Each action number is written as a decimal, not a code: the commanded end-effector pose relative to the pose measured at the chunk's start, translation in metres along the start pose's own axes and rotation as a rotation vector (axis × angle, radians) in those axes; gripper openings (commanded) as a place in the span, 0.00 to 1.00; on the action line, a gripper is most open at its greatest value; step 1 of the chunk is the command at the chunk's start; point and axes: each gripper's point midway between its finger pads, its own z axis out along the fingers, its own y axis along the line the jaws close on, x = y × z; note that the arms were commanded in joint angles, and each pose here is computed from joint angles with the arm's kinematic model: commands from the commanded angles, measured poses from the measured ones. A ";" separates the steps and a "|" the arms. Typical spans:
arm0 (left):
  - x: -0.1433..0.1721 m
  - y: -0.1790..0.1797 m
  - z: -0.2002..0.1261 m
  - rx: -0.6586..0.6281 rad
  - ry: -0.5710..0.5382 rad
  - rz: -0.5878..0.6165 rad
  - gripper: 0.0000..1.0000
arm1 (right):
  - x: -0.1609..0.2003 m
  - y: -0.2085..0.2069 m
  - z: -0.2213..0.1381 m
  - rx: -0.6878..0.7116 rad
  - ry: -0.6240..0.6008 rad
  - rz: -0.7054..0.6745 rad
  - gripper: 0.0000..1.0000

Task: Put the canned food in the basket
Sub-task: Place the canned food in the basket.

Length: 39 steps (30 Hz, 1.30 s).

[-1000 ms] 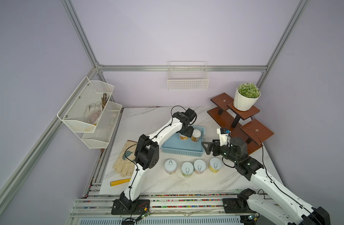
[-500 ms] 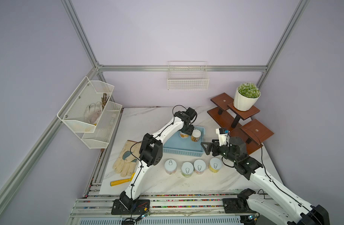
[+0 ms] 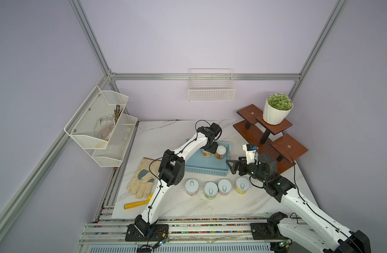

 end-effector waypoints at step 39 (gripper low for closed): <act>-0.021 0.011 -0.134 0.138 -0.232 -0.059 0.99 | -0.006 0.017 0.003 -0.080 0.023 0.000 1.00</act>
